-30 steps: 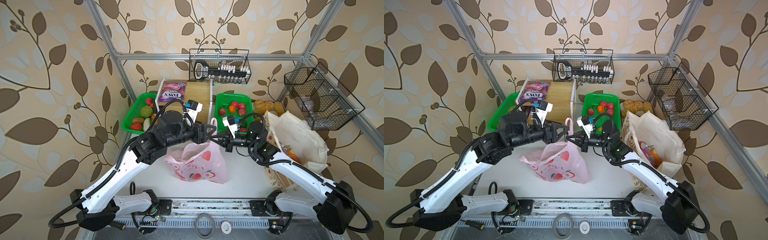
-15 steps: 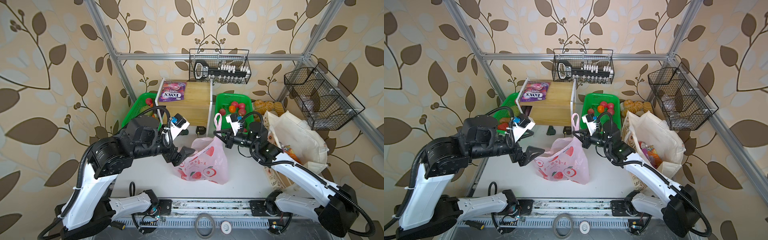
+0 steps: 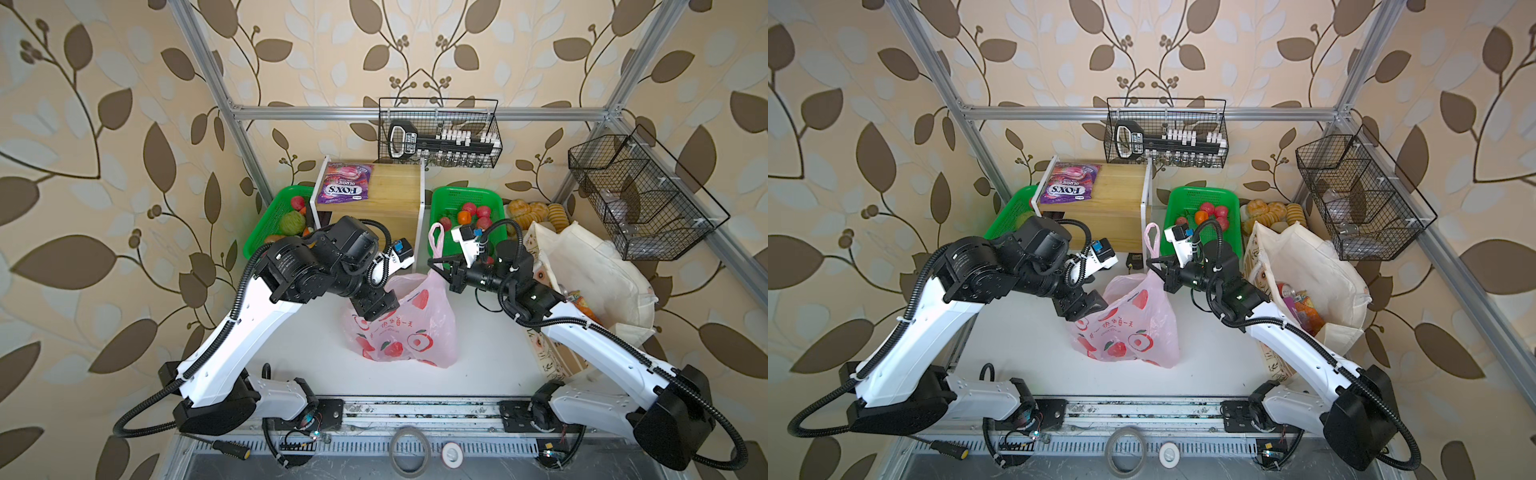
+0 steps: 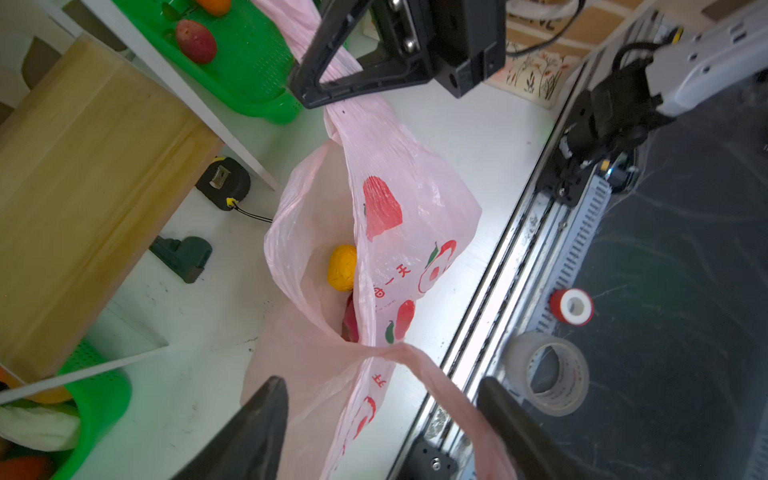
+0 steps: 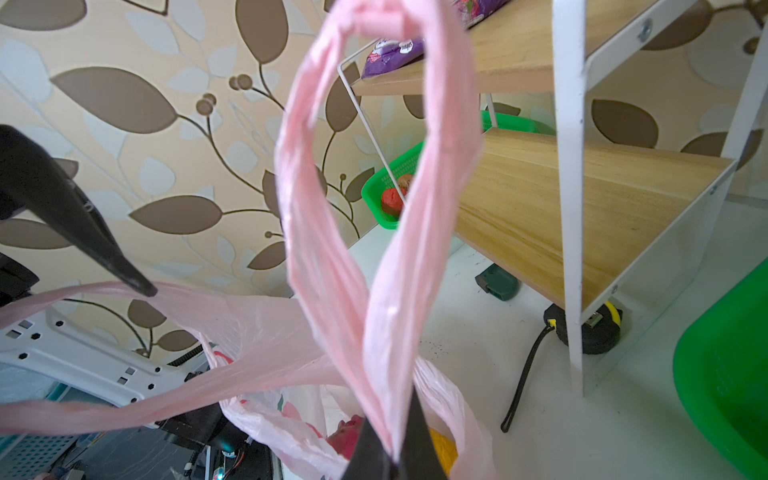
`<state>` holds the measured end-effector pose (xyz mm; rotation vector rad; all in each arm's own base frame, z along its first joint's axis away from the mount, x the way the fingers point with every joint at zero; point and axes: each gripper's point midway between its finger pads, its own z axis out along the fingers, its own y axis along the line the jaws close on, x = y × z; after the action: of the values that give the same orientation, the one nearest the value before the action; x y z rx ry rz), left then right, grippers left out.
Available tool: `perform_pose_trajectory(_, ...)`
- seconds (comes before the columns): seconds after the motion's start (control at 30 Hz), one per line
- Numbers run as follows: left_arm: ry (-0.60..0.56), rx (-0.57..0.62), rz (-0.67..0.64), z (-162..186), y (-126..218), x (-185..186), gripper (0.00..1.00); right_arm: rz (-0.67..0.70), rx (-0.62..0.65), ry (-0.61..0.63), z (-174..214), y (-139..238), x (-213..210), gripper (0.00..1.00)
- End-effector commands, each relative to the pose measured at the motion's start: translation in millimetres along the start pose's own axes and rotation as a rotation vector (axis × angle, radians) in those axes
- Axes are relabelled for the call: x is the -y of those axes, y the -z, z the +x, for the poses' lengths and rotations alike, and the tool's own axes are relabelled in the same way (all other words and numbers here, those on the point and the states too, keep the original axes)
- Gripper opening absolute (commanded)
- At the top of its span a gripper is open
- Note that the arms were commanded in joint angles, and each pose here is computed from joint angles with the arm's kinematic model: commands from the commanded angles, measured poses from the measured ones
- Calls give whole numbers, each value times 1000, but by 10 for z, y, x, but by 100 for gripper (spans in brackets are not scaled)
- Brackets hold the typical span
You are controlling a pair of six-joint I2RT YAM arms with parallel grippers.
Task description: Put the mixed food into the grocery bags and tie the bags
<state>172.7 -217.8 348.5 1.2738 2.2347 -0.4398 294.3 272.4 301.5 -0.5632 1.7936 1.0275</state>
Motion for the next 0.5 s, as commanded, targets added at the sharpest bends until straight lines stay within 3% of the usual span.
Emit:
perform_pose_trajectory(0.0, -20, -22, -4, 30, 87, 23, 53, 10, 31, 24, -164, 34, -34, 3)
perform_pose_trajectory(0.17, -12, 15, -14, -35, 191, 34, 15, 15, 30, 27, -165, 60, -40, 3)
perform_pose_trajectory(0.33, 39, 17, -66, -27, 236, -50, 8, 17, 26, 29, -150, 75, -42, 4)
perform_pose_trajectory(0.47, 126, 79, -121, -158, 253, -158, 10, 11, 25, 19, -141, 76, -54, 4)
